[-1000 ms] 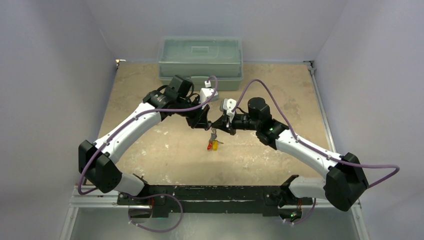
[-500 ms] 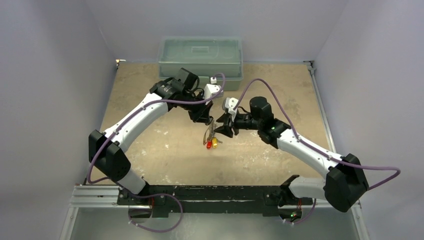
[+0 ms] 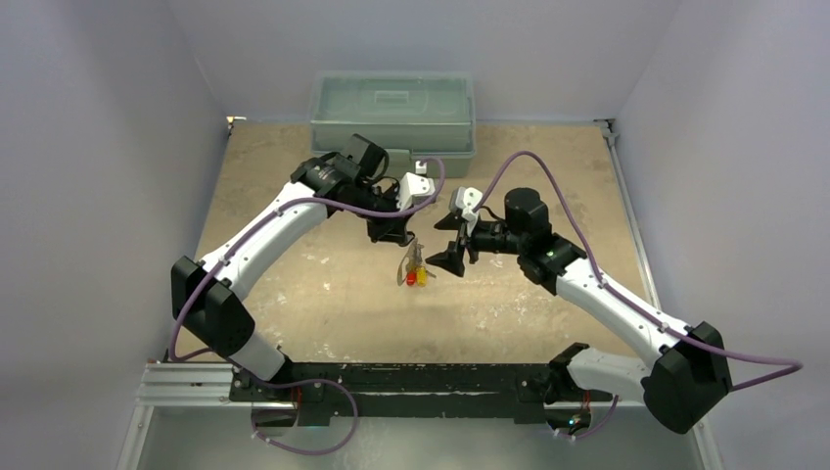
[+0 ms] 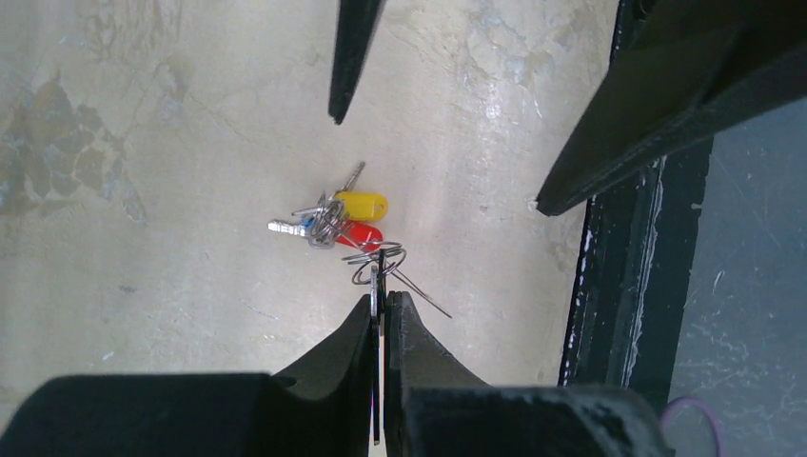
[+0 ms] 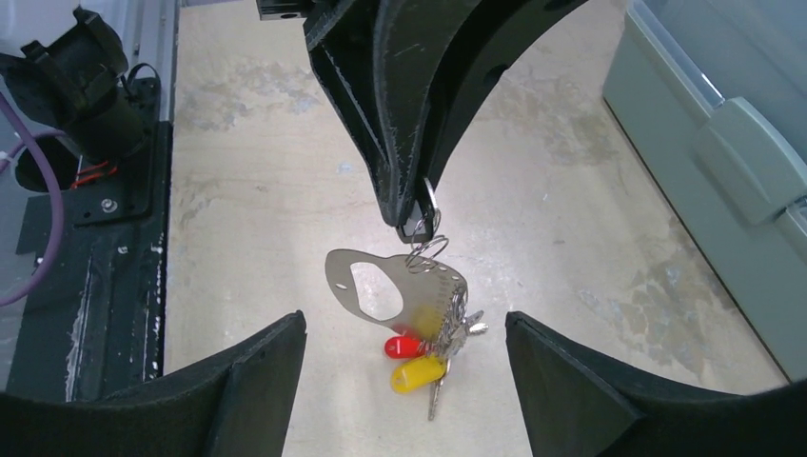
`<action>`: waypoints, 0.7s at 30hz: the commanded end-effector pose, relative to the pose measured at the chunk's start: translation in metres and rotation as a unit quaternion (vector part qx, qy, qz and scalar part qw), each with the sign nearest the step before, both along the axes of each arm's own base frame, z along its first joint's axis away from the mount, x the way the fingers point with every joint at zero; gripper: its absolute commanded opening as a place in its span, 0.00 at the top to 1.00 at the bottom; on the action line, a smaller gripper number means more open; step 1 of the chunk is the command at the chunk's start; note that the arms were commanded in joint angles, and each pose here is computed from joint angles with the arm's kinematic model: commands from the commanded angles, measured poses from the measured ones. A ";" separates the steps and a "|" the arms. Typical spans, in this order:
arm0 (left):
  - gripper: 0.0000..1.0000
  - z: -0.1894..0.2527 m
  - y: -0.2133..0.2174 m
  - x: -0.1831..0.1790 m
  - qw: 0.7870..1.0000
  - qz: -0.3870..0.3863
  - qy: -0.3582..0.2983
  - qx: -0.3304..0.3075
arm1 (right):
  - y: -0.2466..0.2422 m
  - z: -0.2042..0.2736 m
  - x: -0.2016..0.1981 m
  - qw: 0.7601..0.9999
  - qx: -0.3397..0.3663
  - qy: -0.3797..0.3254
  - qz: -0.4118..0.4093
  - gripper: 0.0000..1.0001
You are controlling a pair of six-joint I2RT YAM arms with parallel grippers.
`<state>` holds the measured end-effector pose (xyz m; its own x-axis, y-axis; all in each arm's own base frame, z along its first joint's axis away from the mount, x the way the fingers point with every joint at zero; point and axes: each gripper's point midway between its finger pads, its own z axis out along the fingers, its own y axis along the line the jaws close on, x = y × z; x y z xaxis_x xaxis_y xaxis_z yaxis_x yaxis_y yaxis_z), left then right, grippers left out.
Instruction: Remove the keys from the keyring
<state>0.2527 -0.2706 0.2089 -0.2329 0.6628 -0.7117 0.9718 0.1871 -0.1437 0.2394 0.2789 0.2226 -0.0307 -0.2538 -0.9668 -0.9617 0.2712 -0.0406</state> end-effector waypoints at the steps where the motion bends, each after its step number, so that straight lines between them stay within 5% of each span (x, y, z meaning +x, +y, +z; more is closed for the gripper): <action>1: 1.00 0.037 -0.008 -0.011 0.994 -0.084 -0.039 -0.050 | 0.004 0.012 -0.003 1.000 0.024 -0.008 0.016 0.21; 11: 1.00 0.042 -0.013 -0.025 0.988 -0.134 -0.023 -0.069 | 0.015 0.016 -0.009 0.997 0.032 -0.029 0.071 0.44; 21: 1.00 0.040 -0.020 -0.014 0.993 -0.078 -0.011 -0.086 | 0.016 0.014 -0.001 0.997 0.051 -0.029 0.041 0.59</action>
